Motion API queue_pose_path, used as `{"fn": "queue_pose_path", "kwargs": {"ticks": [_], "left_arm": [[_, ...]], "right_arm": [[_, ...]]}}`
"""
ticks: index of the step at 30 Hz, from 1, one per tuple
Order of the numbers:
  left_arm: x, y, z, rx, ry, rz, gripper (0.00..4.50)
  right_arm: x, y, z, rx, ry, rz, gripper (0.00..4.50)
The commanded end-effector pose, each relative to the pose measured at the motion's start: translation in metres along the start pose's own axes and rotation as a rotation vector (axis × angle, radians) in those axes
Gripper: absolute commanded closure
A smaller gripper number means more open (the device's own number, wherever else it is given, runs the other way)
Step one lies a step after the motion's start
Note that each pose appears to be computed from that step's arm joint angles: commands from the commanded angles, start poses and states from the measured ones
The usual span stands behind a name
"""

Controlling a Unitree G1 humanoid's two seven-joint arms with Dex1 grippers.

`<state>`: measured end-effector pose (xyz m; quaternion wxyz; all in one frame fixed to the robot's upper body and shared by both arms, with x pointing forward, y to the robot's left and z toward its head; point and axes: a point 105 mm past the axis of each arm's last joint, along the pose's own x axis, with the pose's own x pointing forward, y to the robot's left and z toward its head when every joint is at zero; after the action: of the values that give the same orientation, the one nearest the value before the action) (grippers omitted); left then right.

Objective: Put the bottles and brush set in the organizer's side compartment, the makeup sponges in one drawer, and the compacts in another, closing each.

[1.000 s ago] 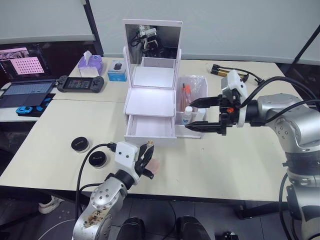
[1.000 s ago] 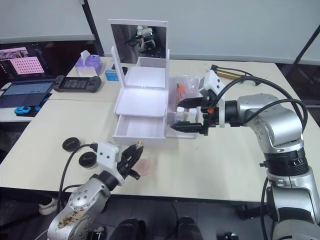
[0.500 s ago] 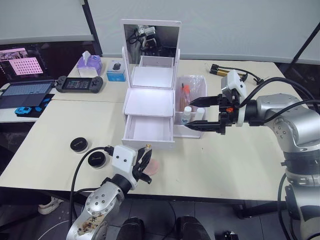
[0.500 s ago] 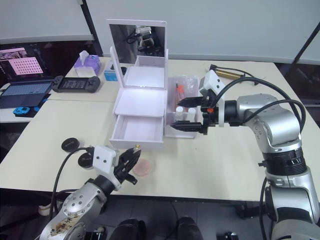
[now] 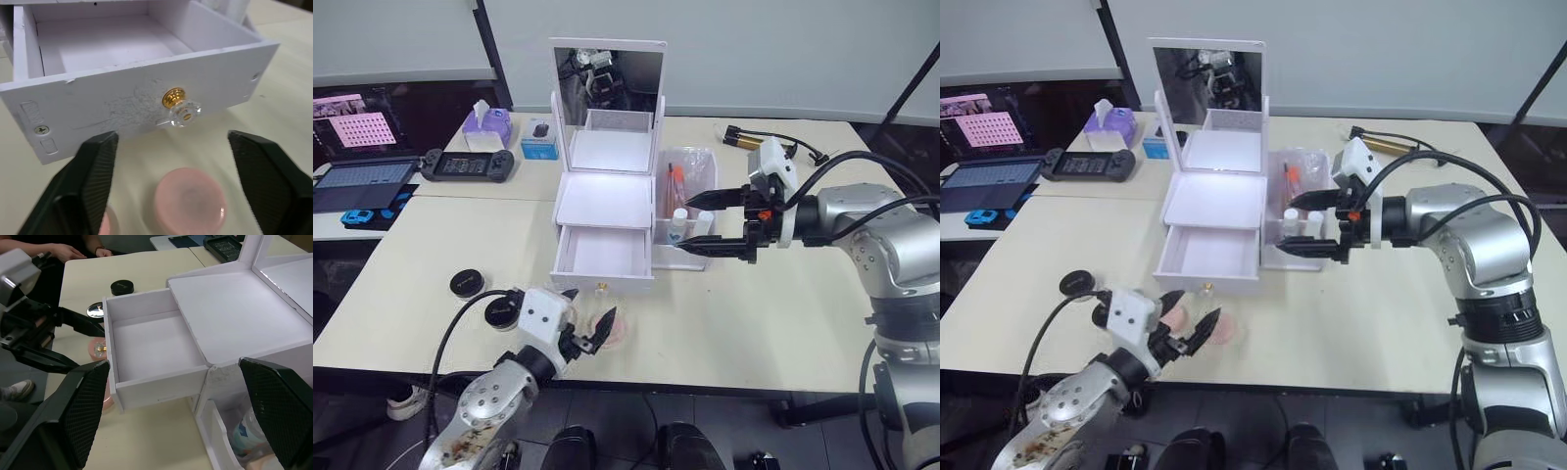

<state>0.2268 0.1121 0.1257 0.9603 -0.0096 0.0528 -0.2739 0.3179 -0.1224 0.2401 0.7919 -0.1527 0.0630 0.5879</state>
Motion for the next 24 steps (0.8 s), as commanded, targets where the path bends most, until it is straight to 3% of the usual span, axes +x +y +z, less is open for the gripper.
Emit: {"fn": "queue_pose_path", "kwargs": {"ticks": [1, 6, 11, 14, 18, 21, 24], "left_arm": [[-0.018, 0.002, 0.014, -0.009, -0.051, -0.131, 0.04], [-0.045, 0.059, 0.015, 0.031, 0.019, -0.097, 0.04], [-0.066, 0.109, 0.01, 0.004, 0.089, -0.04, 0.04], [-0.095, 0.165, -0.003, -0.018, 0.152, 0.077, 0.04], [-0.118, 0.214, -0.005, 0.038, 0.198, 0.206, 0.04], [-0.129, 0.241, 0.0, 0.146, 0.212, 0.313, 0.04], [-0.142, 0.26, 0.002, 0.157, 0.207, 0.386, 0.04]], "right_arm": [[-0.017, -0.003, 0.014, -0.08, -0.003, -0.032, 0.0], [-0.038, -0.002, 0.009, -0.061, 0.031, -0.043, 0.0], [-0.073, -0.018, -0.024, -0.009, 0.112, -0.146, 0.0], [-0.108, -0.033, -0.056, 0.074, 0.151, -0.275, 0.0], [-0.131, -0.043, -0.067, 0.081, 0.091, -0.405, 0.0], [-0.142, -0.045, -0.082, 0.077, 0.104, -0.486, 0.0], [-0.153, -0.041, -0.103, 0.093, 0.104, -0.576, 0.0]]}}
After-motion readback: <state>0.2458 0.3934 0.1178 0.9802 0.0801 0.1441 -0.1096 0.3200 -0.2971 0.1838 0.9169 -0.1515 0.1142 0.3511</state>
